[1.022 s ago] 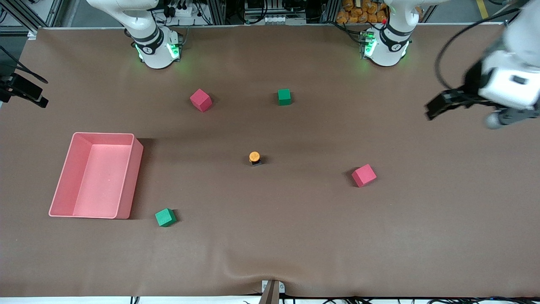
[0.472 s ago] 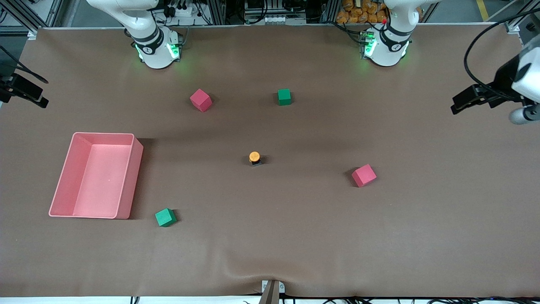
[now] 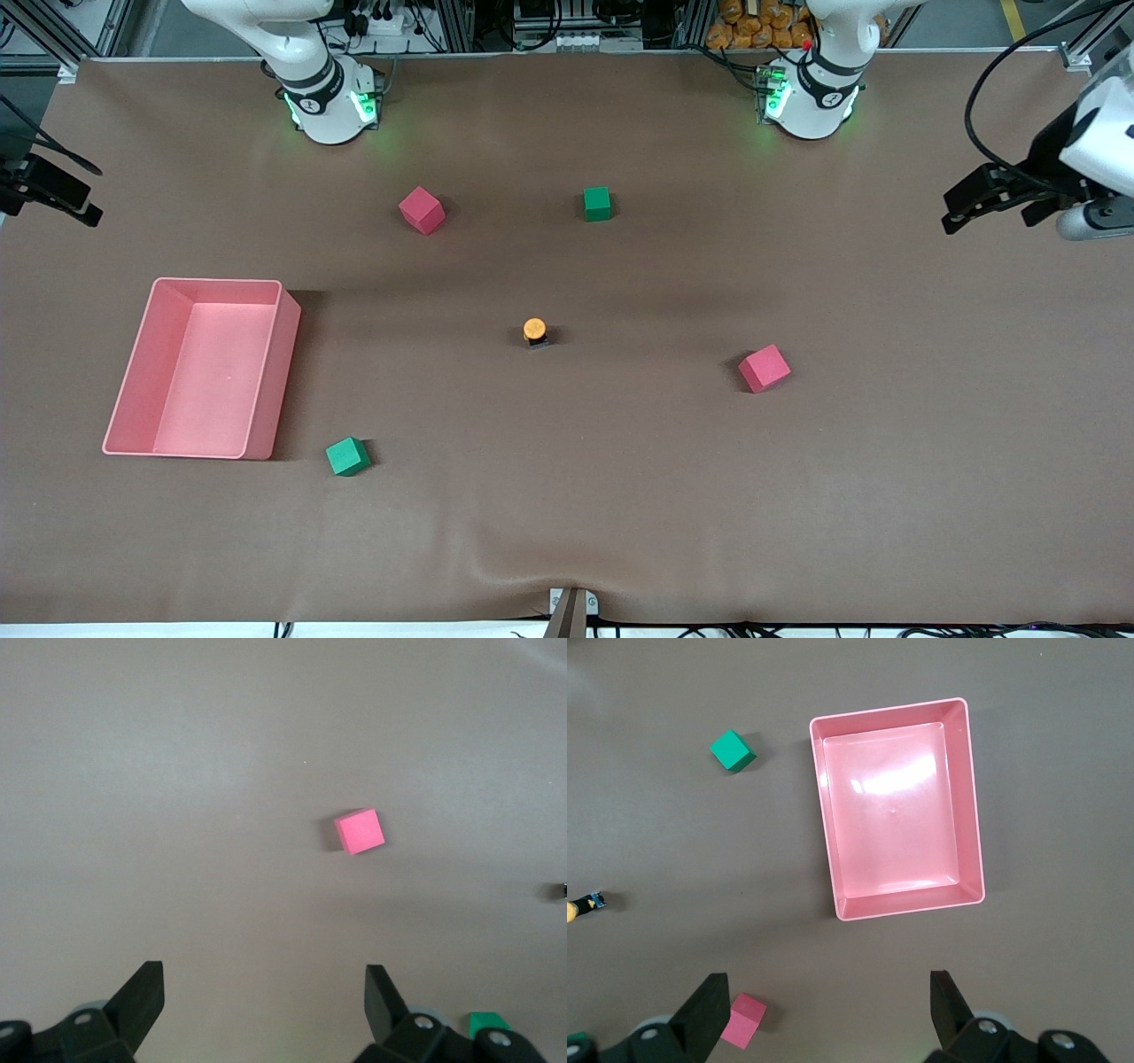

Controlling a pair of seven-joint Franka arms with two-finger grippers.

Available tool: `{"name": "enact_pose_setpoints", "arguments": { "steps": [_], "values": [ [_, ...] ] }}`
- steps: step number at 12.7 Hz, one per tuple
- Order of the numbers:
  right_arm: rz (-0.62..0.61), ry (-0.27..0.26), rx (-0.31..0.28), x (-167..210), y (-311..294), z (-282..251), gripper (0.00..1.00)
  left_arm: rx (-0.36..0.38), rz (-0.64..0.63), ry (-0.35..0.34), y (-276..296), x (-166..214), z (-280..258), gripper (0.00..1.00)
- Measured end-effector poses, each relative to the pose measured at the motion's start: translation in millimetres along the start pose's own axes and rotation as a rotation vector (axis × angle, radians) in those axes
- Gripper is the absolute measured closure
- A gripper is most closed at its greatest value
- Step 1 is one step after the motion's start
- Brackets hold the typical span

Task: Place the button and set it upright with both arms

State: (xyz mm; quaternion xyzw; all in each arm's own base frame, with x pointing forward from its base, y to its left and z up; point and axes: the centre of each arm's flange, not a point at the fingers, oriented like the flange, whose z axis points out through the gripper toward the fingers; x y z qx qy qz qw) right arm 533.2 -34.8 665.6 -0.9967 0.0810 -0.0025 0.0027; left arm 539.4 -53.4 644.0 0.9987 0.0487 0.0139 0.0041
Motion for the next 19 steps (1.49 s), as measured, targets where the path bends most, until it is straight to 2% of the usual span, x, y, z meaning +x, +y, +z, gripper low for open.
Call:
{"name": "enact_pose_setpoints", "arguments": {
  "steps": [9,14,19],
  "values": [
    [0.000,-0.001,0.000,0,0,0,0.00,-0.003,-0.003,0.038,-6,2,-18,0.00],
    [0.000,-0.002,0.000,0,0,0,0.00,-0.002,0.008,-0.020,-27,-1,-13,0.00],
    [-0.003,-0.005,0.000,0,0,1,0.00,-0.003,0.020,-0.032,-22,-3,-12,0.00]
  ]
}}
